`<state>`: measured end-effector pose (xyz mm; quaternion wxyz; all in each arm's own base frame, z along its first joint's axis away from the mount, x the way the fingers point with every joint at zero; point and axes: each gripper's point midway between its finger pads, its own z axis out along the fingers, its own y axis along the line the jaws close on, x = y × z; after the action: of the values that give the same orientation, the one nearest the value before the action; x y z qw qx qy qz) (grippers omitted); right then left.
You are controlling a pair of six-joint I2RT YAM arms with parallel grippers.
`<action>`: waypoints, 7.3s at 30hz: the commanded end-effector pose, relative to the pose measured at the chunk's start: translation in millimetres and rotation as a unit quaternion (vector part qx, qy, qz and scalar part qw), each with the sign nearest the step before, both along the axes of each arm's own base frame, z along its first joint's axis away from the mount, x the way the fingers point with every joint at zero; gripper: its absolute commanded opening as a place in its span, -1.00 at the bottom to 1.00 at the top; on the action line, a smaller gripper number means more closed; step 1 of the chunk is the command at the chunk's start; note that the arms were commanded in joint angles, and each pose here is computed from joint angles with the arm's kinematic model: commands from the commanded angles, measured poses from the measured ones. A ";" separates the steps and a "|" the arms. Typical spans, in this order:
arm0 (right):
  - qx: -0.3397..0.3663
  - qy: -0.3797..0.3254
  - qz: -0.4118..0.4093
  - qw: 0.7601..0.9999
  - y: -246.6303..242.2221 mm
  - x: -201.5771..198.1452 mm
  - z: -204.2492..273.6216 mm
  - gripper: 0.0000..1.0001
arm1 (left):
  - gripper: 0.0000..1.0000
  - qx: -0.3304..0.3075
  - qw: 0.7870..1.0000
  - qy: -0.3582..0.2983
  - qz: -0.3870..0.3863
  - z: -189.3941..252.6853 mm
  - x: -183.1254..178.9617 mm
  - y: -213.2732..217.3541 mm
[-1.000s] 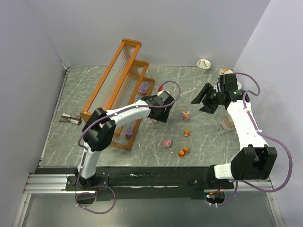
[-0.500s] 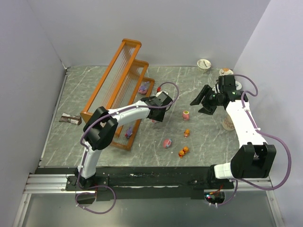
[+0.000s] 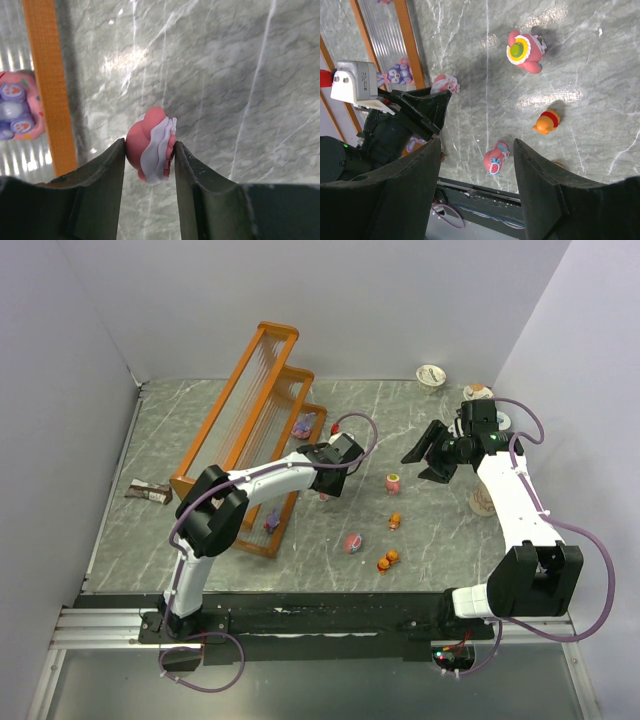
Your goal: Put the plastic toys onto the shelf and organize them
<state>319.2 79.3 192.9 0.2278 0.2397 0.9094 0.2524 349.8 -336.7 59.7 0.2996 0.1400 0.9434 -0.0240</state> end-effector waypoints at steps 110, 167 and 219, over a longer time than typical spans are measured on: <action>0.035 0.018 0.033 0.999 17.8 8.3 -11.1 0.21 | 0.45 -0.010 0.987 -0.152 0.051 294.0 -96.1 244.2; -0.035 0.027 -0.094 0.995 -42.8 -27.2 -20.5 0.37 | 0.65 -0.098 0.969 0.047 -0.220 40.5 -150.6 -80.9; -0.028 0.018 -0.090 0.995 -42.4 -28.9 -20.2 0.34 | -0.89 -0.143 0.975 -0.168 -0.012 320.1 5.6 109.6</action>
<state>284.8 39.1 164.4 0.2211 0.3229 0.8995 0.1944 365.9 -254.3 341.4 0.4425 0.1104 0.8806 -0.1289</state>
